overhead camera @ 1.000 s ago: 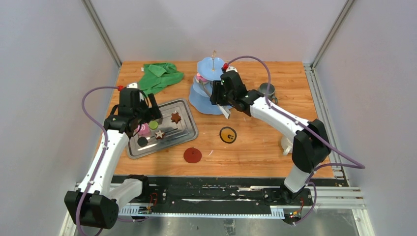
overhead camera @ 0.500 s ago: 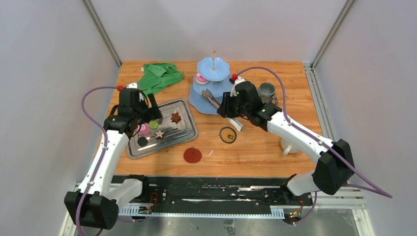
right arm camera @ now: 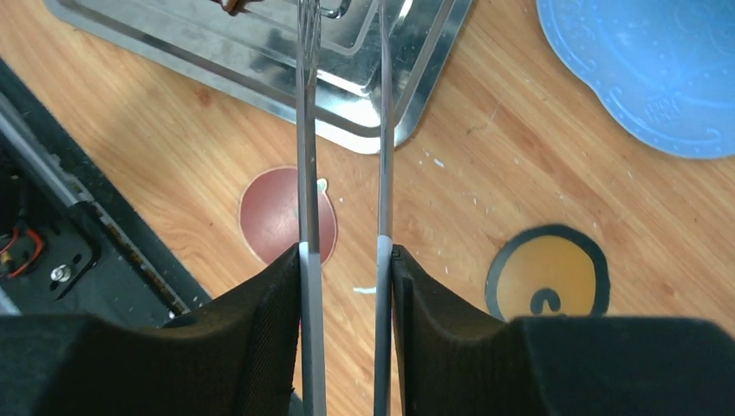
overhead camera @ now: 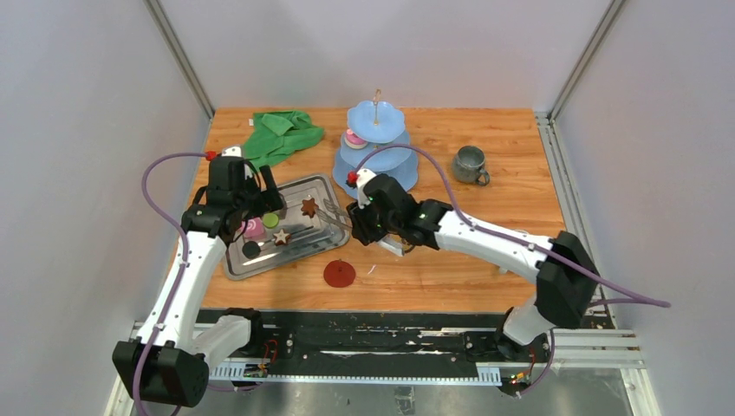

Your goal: Serve the afternoon tea

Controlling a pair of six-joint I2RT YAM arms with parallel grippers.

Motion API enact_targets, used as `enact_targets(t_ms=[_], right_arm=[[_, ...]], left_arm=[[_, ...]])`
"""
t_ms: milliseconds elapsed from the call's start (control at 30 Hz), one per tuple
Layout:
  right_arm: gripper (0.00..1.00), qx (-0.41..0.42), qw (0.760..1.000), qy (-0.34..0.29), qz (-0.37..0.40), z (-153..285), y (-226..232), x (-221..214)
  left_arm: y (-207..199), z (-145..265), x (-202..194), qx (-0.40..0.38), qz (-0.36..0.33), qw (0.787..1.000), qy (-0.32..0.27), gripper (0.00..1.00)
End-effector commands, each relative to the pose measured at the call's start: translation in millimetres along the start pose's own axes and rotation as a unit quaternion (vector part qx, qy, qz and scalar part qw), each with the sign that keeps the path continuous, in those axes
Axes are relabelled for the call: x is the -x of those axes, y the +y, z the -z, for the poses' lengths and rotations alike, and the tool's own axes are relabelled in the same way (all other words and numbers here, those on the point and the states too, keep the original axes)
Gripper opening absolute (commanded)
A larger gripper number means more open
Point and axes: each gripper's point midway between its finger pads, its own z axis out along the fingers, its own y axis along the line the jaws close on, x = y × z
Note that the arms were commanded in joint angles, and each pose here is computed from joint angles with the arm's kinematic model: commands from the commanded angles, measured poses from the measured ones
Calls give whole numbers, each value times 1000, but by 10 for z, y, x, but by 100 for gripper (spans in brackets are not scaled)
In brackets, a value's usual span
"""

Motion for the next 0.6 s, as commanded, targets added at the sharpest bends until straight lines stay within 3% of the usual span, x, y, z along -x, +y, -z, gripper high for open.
enact_targets(t_ms=[0,567], right_arm=[[39,-26,999,-7,26,-252,3,159],[45,-34,998,27,38,-813,-17,26]], left_arm=[[38,65,46,4,4,1000,-15,96],[37,33,43,7,5,1000,-10,96]])
